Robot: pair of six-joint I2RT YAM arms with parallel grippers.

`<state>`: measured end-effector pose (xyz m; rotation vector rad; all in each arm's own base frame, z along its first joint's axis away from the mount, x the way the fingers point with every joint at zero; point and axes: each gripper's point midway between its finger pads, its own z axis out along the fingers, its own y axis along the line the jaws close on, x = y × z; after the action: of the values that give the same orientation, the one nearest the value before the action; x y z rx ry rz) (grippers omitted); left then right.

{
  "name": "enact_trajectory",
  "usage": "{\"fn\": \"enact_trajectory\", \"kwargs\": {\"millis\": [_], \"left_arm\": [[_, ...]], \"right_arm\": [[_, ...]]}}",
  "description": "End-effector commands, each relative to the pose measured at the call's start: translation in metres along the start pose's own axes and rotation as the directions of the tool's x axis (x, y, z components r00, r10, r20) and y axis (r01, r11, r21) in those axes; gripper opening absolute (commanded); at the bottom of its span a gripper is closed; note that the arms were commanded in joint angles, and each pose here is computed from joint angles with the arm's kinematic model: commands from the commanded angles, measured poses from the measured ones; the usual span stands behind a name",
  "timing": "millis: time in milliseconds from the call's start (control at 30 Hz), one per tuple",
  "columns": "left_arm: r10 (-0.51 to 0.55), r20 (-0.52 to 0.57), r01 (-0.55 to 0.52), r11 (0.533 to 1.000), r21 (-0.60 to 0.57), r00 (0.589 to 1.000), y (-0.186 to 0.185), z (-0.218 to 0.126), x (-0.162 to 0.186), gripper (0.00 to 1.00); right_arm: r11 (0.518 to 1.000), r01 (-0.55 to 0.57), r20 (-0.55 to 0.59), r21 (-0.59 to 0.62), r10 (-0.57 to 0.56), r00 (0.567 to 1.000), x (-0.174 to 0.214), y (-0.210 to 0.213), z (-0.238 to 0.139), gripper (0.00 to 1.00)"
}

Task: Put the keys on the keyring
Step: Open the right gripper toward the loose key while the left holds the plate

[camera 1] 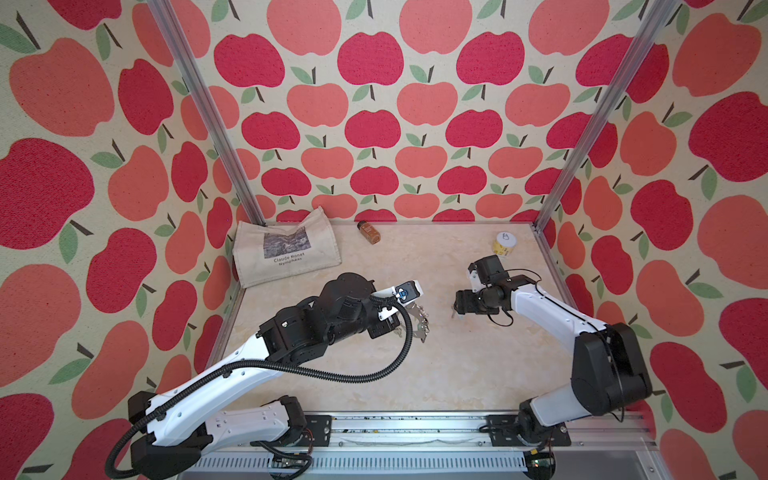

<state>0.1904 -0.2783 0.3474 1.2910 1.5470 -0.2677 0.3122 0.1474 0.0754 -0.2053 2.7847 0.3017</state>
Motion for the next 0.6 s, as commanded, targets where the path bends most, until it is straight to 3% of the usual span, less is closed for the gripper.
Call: {"fn": "enact_trajectory", "kwargs": {"millis": [0, 233, 567], "left_arm": [[-0.036, 0.062, 0.037, 0.999, -0.029, 0.997, 0.008, -0.005, -0.011, 0.0], [-0.044, 0.05, 0.046, 0.998, -0.035, 0.998, 0.012, -0.003, -0.007, 0.0], [-0.057, 0.042, 0.059, 0.997, -0.048, 0.998, 0.017, -0.002, -0.003, 0.0]], "right_arm": [[0.998, -0.059, -0.036, 0.01, 0.06, 0.998, -0.003, 0.003, 0.009, 0.77], [0.996, -0.067, -0.093, -0.063, 0.061, 0.994, -0.006, 0.018, 0.04, 0.8], [0.984, 0.056, -0.136, -0.167, -0.079, 0.987, -0.006, 0.049, 0.057, 0.81]]}}
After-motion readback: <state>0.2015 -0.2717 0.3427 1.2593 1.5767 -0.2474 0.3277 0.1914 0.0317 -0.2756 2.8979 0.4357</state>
